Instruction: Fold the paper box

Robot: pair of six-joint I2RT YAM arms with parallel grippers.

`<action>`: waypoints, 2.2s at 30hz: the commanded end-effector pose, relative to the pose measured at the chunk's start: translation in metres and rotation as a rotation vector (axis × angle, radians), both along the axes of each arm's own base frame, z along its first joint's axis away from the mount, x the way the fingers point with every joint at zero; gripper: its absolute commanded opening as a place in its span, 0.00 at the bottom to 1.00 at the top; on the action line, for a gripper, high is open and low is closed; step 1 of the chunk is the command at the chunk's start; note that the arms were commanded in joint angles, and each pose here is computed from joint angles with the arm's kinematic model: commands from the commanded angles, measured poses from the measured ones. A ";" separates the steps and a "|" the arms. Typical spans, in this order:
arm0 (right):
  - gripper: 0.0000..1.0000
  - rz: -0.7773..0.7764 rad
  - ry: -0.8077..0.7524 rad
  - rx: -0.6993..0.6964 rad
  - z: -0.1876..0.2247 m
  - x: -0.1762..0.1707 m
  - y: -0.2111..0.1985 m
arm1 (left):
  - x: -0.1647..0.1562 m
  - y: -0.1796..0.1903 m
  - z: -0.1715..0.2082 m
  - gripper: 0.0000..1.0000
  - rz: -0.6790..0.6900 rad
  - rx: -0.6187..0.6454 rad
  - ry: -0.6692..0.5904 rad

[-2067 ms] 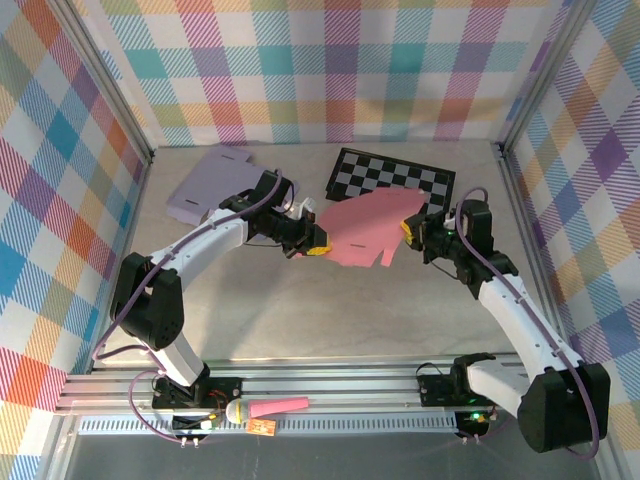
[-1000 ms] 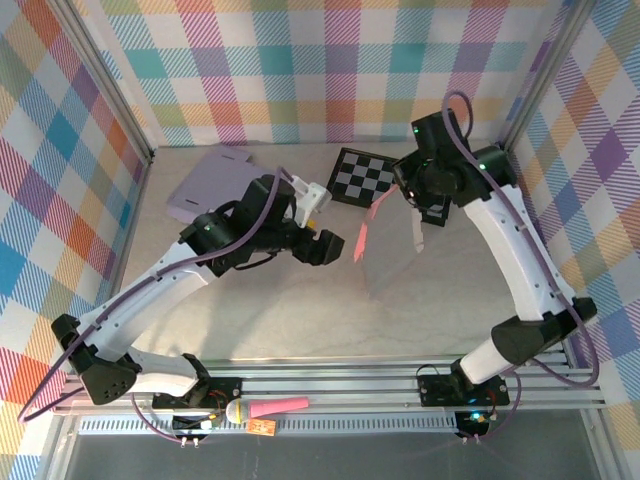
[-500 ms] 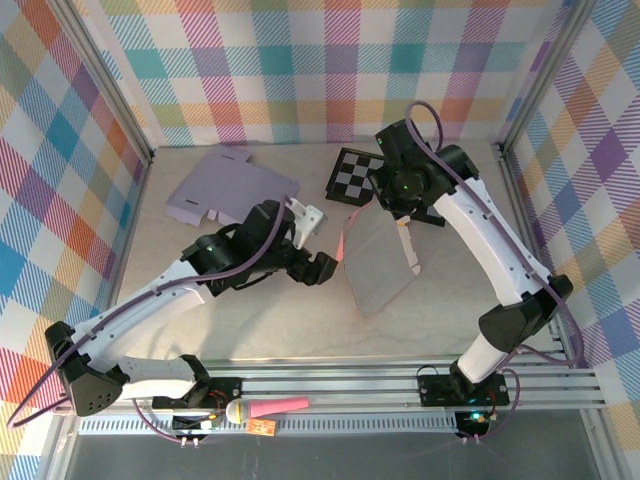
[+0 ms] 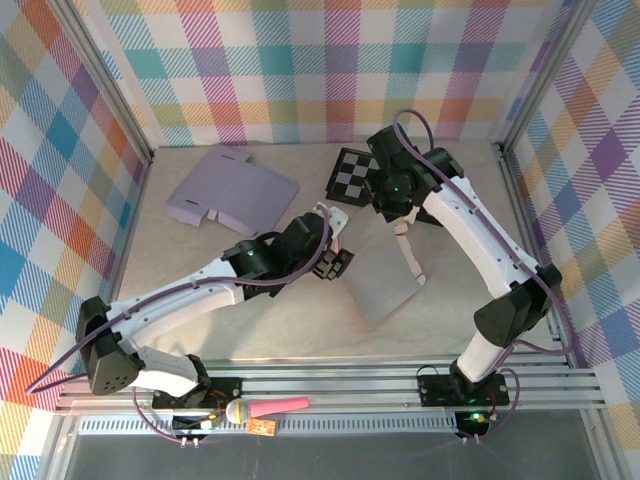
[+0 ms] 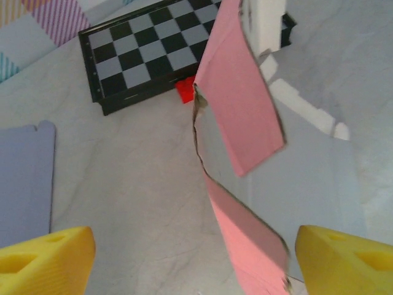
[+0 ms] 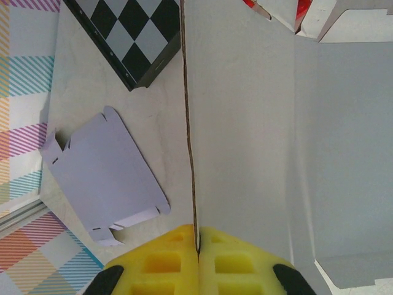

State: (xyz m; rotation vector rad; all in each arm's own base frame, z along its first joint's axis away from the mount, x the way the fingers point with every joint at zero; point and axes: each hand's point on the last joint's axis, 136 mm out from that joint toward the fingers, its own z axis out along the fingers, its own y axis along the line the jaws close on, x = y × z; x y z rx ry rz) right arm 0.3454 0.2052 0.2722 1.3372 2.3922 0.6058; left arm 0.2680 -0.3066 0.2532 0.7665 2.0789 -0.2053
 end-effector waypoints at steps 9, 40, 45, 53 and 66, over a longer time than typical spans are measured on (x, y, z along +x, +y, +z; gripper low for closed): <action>0.00 0.029 -0.010 0.101 0.006 -0.005 0.014 | 0.018 0.002 0.003 0.38 0.090 0.019 -0.065; 0.15 0.147 -0.022 0.479 0.005 -0.001 0.024 | 0.016 0.020 -0.005 0.00 0.023 -0.114 0.107; 0.08 0.146 -0.020 0.472 0.001 0.001 0.024 | 0.015 0.020 -0.005 0.00 0.020 -0.114 0.108; 0.00 0.127 -0.073 0.451 0.002 0.008 0.020 | 0.011 0.023 0.003 0.32 0.031 -0.154 0.116; 0.00 -0.143 -0.267 0.363 -0.011 0.004 0.017 | 0.022 0.071 0.057 0.81 0.534 -0.832 0.478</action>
